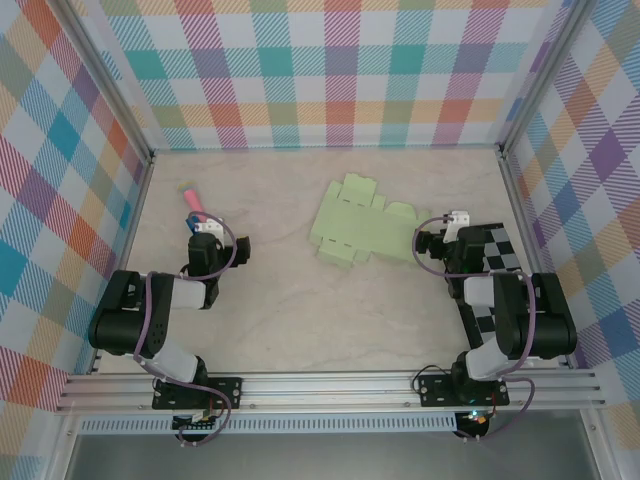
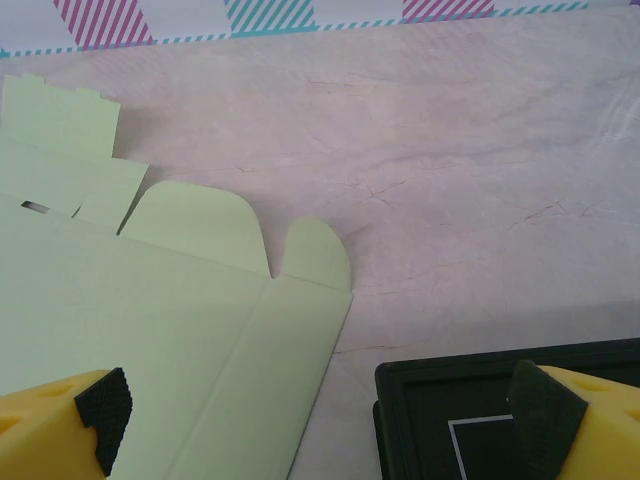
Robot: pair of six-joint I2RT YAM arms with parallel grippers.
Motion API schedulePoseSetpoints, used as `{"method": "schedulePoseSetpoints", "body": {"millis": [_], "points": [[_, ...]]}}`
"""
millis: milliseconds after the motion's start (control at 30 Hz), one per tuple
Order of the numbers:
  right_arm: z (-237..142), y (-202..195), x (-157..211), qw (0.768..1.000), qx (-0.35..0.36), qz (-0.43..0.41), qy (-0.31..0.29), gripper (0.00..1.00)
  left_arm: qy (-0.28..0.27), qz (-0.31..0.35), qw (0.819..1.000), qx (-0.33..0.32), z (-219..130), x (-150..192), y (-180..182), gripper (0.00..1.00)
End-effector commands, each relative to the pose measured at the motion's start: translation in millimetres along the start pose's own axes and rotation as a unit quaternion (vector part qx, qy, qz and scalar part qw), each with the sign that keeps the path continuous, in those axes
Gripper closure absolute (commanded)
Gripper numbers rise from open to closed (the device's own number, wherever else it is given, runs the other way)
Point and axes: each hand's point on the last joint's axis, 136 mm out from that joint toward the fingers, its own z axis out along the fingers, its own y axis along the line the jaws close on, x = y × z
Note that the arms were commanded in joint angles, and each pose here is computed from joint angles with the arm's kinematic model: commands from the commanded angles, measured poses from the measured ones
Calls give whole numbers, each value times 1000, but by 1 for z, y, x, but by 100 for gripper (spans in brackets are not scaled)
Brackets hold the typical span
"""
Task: Fold the paper box
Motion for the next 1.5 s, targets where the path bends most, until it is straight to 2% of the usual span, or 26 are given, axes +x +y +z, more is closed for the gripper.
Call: {"method": "schedulePoseSetpoints", "body": {"millis": [0,600,733,833,900,967,1033,1100,1133,1167,1200,1233,1267,1300,1367,1400,1467], "points": [[2,3,-8,1000,-12,-4,-8,0,-24,-10,1000,0,1,-15,3,0],[2,3,-7,1000,-12,-3,-7,0,-25,-11,1000,1,1,-15,3,0],[1,1,-9,1000,-6,-1,-10,0,-28,-15,999,-15,0,-18,9,0],[-11,-16,-22,999,48,22,-14,0,-22,-6,999,-30,-9,-33,8,0],[-20,-23,-28,996,74,35,32,0,-21,13,1000,-7,-21,-49,-5,0],[-33,-29,-38,992,101,56,53,0,-28,-13,1000,0,-38,-70,-8,0],[-51,-25,-53,992,97,63,43,0,-49,-31,998,11,-56,-92,-14,0],[-73,-38,-70,982,141,119,24,0,-69,-37,997,14,-70,-111,-17,0],[-91,-55,-72,959,202,197,23,0,-80,-39,996,9,-76,-122,-16,0],[-121,-78,-60,899,300,317,27,0,-97,-41,994,-3,-81,-135,-11,0],[-155,-93,-45,821,386,421,22,0,-112,-42,993,-21,-86,-146,-5,0],[-175,-96,-43,781,419,463,21,0,-126,-41,990,-49,-92,-161,5,0],[-174,-92,-53,791,402,461,24,0,-134,-47,986,-84,-99,-175,17,0],[-170,-83,-54,789,384,479,39,0,-131,-66,982,-122,-104,-183,30,0],[-170,-63,-40,724,383,568,80,0,-106,-175,947,-248,-121,-181,72,0],[-166,-50,-32,698,379,598,106,0,-83,-188,938,-278,-125,-179,81,0],[-150,-12,-22,664,356,635,168,0,-27,-177,941,-286,-115,-168,80,0]]}}
